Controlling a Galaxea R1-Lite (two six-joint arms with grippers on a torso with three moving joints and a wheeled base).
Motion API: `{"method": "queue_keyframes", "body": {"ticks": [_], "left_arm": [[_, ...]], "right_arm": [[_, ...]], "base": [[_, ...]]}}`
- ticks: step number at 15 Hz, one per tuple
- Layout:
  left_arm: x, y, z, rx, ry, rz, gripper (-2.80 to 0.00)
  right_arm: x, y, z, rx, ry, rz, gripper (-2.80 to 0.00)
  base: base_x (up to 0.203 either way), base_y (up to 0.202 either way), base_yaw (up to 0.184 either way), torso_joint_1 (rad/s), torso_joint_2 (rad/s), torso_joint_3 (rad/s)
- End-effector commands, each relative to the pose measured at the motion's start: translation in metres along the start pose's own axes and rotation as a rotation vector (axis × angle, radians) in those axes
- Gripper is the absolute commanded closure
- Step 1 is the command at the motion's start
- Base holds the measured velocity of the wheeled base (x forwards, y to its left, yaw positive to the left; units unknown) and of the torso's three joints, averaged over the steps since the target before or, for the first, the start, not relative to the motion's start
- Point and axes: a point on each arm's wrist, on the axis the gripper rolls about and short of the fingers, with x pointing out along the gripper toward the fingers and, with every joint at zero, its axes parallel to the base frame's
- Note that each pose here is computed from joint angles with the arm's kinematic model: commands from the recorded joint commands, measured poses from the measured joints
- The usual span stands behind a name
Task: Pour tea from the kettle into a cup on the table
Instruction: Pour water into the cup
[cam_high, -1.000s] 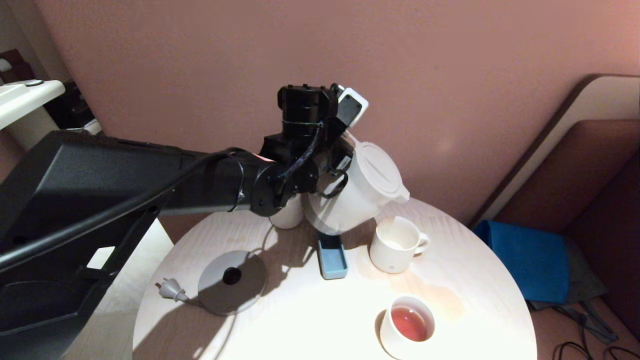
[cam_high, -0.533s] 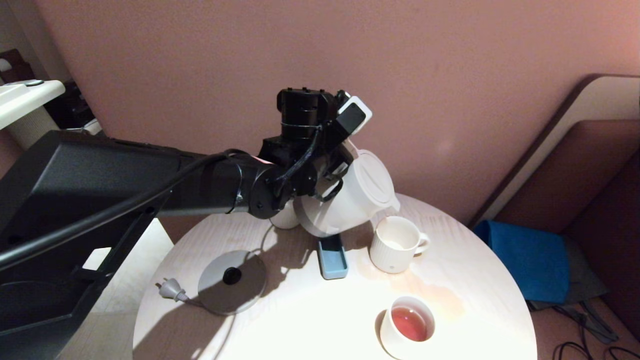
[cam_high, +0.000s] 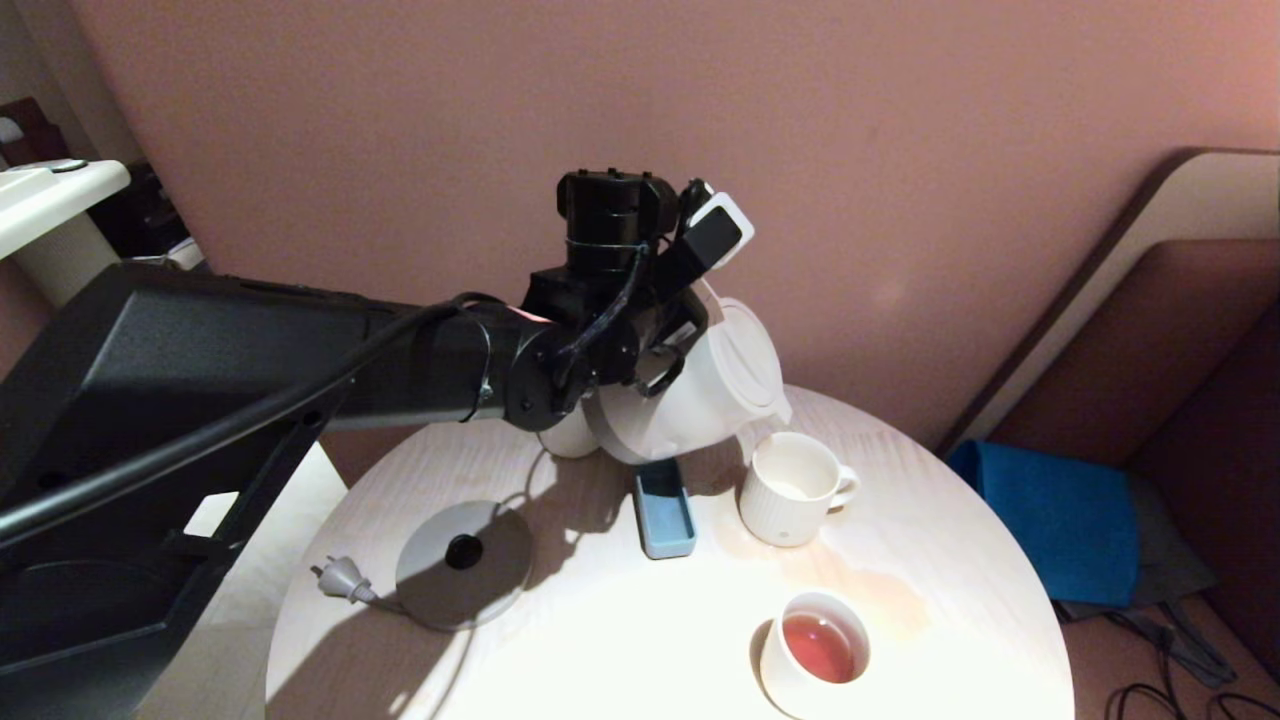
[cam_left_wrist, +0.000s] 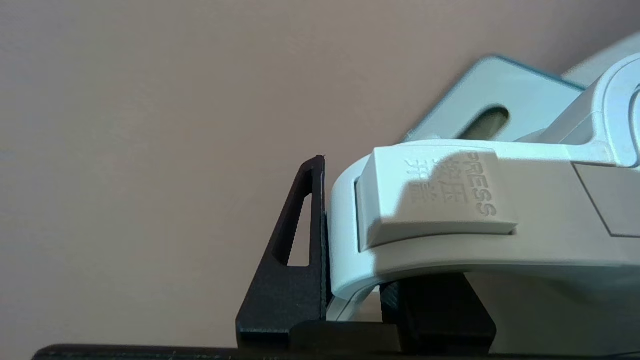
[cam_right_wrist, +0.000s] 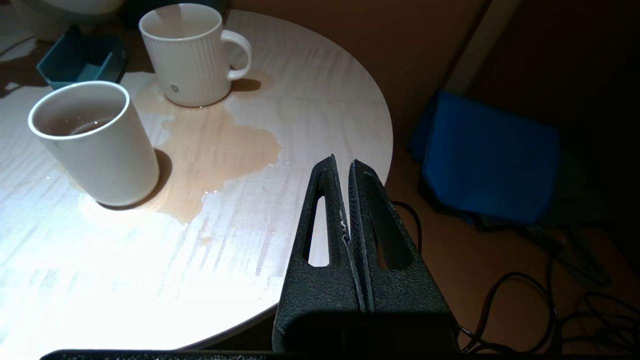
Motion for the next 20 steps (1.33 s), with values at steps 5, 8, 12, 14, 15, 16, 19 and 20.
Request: {"method": "queue_keyframes", "body": {"ticks": [5,8,12,14,15,16,19,20], "left_arm": [[0.003,-0.004,0.011,0.009,-0.005,-0.016,0.00],[0.002,-0.008,0.013,0.050,-0.010,-0.023,0.00],[0.001,-0.013,0.014,0.095,-0.004,-0.045,0.00],[-0.002,-0.013,0.017,0.100,-0.003,-0.055,0.00],[-0.003,-0.014,0.019,0.109,-0.008,-0.057,0.00],[-0.003,-0.015,0.019,0.112,-0.009,-0.059,0.00],[-0.003,-0.015,0.020,0.132,-0.010,-0.058,0.00],[-0.004,-0.014,0.021,0.142,-0.011,-0.057,0.00]], "right_arm": [[0.000,0.000,0.000,0.000,0.001,0.001,0.00],[0.000,0.000,0.000,0.000,0.001,0.001,0.00],[0.000,0.000,0.000,0.000,0.001,0.001,0.00],[0.000,0.000,0.000,0.000,0.001,0.001,0.00],[0.000,0.000,0.000,0.000,0.001,0.001,0.00],[0.000,0.000,0.000,0.000,0.001,0.001,0.00],[0.000,0.000,0.000,0.000,0.001,0.001,0.00],[0.000,0.000,0.000,0.000,0.001,0.001,0.00]], "base": [[0.000,0.000,0.000,0.000,0.00,0.000],[0.000,0.000,0.000,0.000,0.00,0.000],[0.000,0.000,0.000,0.000,0.00,0.000],[0.000,0.000,0.000,0.000,0.00,0.000],[0.000,0.000,0.000,0.000,0.00,0.000],[0.000,0.000,0.000,0.000,0.00,0.000],[0.000,0.000,0.000,0.000,0.00,0.000],[0.000,0.000,0.000,0.000,0.00,0.000]]}}
